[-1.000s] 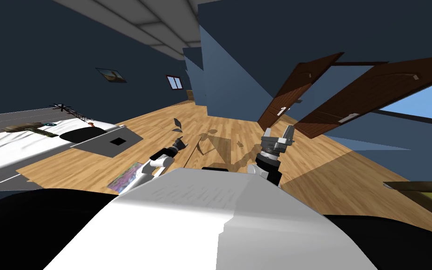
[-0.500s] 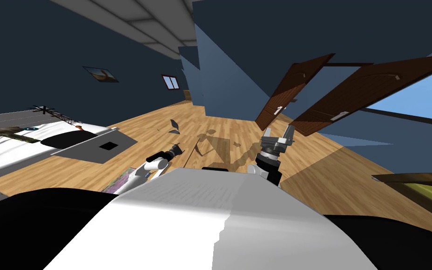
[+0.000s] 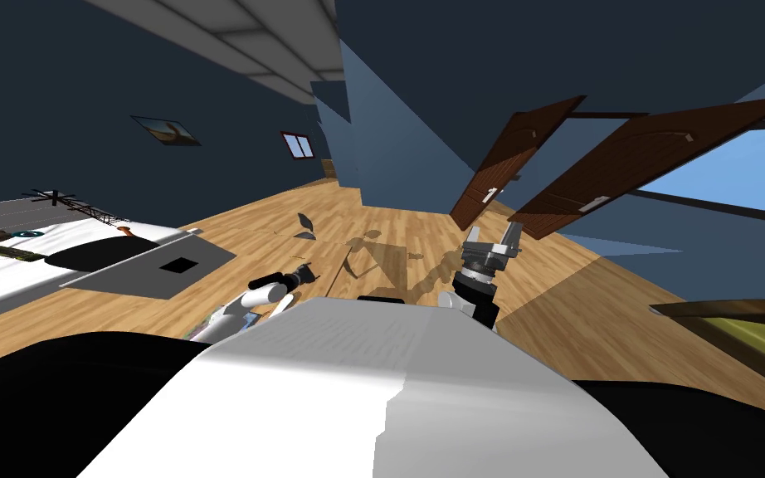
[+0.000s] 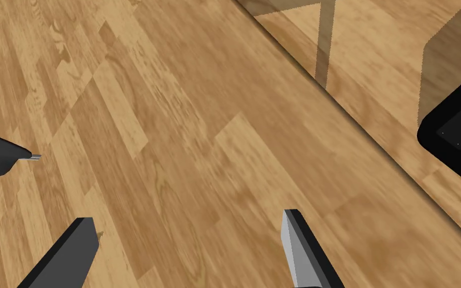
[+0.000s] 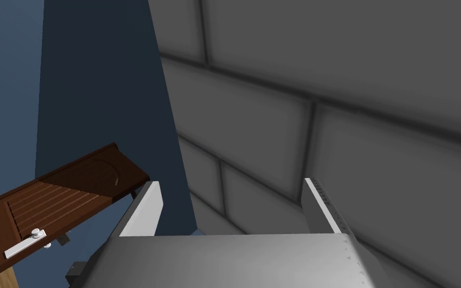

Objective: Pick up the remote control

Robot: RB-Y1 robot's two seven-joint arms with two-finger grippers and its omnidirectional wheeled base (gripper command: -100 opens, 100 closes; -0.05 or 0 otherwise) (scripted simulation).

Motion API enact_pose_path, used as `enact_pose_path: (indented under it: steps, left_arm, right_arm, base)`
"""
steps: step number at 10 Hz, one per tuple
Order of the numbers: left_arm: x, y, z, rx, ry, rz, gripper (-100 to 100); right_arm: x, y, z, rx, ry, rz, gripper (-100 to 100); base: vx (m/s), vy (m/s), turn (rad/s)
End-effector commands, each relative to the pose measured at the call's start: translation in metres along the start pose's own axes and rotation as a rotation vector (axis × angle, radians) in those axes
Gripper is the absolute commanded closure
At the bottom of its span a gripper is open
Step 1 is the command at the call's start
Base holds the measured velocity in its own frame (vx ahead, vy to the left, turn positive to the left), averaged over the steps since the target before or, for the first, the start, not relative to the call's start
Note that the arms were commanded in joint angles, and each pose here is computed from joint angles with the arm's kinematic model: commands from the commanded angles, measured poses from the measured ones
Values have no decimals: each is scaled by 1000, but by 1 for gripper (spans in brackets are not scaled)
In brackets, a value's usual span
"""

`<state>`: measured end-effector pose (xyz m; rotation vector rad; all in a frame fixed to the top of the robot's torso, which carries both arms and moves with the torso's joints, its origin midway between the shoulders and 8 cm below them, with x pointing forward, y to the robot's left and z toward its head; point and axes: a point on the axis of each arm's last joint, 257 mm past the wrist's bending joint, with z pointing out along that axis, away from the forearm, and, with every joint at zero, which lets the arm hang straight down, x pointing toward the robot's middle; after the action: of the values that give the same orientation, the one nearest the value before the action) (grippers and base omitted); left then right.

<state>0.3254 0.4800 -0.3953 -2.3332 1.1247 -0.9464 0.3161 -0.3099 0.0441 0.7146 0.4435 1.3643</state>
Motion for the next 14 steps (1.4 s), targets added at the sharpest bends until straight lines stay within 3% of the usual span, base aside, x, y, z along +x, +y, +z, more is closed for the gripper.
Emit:
enact_pose_path:
  steps: [1,2,3,4,5,6,7,9,10,14]
  left_arm:
    - [-37,19,-6,-67,-72,-71,-100]
    - [-69,28,-14,-103,-133,-125,-100]
    - [-69,31,-14,-117,-138,-129,-100]
    - [-98,41,-25,-151,-195,-185,-100]
    - [-99,43,-25,-160,-199,-185,-100]
    - [-126,54,-37,-199,-258,-241,-100]
    - [-126,54,-37,-199,-258,-241,-100]
    - [-169,74,-64,-264,-362,-336,-100]
    - [-173,75,-65,-264,-368,-348,-100]
    - [-239,116,-122,-358,-546,-535,-100]
  right_arm:
    - [0,0,0,0,0,0,0]
    - [0,0,0,0,0,0,0]
    - [0,0,0,0,0,0,0]
    - [0,0,0,0,0,0,0]
    - [0,0,0,0,0,0,0]
    - [0,0,0,0,0,0,0]
    - [0,0,0,0,0,0,0]
    - [0,0,0,0,0,0,0]
    - [0,0,0,0,0,0,0]
    - [0,0,0,0,0,0,0]
  base:
    - [56,10,-33]
    - [70,2,-44]
    - [54,8,-1]
    - [58,12,-8]
    - [50,9,0]
    - [68,16,-2]
    - [52,13,2]
    - [59,11,17]
    - [56,11,17]
    - [71,20,38]
